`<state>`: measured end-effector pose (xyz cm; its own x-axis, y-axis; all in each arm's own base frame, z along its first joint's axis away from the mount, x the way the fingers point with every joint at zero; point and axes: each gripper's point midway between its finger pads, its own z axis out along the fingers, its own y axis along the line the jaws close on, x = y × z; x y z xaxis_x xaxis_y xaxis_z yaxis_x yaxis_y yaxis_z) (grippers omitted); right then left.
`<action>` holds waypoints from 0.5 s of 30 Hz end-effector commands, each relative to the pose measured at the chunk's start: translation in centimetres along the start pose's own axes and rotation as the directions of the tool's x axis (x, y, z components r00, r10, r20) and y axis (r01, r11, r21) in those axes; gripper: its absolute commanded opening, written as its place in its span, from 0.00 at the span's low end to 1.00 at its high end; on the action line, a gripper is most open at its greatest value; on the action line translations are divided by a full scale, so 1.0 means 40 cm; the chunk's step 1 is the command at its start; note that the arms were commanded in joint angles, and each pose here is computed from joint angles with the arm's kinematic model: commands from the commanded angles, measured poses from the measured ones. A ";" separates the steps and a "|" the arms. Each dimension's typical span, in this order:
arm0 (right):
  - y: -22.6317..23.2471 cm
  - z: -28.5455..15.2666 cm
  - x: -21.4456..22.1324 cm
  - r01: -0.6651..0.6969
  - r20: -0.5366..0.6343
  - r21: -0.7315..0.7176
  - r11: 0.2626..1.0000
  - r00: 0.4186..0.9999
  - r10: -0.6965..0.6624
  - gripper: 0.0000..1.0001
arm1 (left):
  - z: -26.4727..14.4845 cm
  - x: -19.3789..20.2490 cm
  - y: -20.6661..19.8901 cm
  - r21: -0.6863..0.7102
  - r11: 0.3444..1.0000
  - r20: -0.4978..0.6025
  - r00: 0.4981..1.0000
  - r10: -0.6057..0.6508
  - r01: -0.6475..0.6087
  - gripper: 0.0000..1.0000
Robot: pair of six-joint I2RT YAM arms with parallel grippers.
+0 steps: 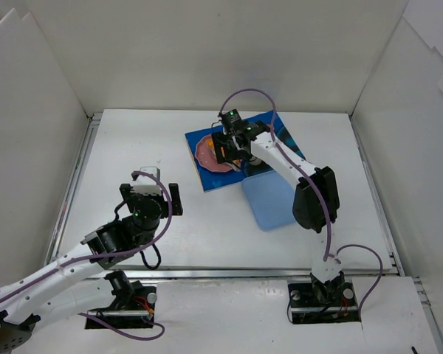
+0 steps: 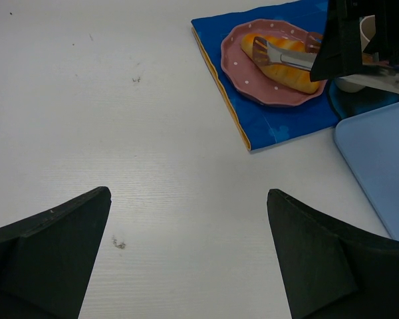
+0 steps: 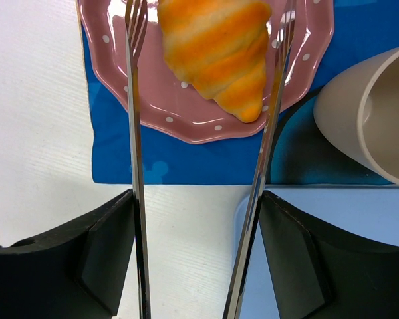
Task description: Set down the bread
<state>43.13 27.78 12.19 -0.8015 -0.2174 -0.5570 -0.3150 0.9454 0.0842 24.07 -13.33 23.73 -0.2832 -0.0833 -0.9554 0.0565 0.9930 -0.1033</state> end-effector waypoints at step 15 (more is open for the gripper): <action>0.097 -0.304 0.041 0.048 0.215 -0.057 0.997 0.976 -0.035 0.68 | 0.003 -0.044 -0.003 -0.020 0.999 0.041 0.998 -0.043 0.044 1.00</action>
<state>36.54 27.55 20.20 -0.6974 -0.2220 -0.6814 -0.3738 0.9239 0.0816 24.21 -13.34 23.43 -0.2885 -0.0725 -0.9547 0.0485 0.9947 -0.0902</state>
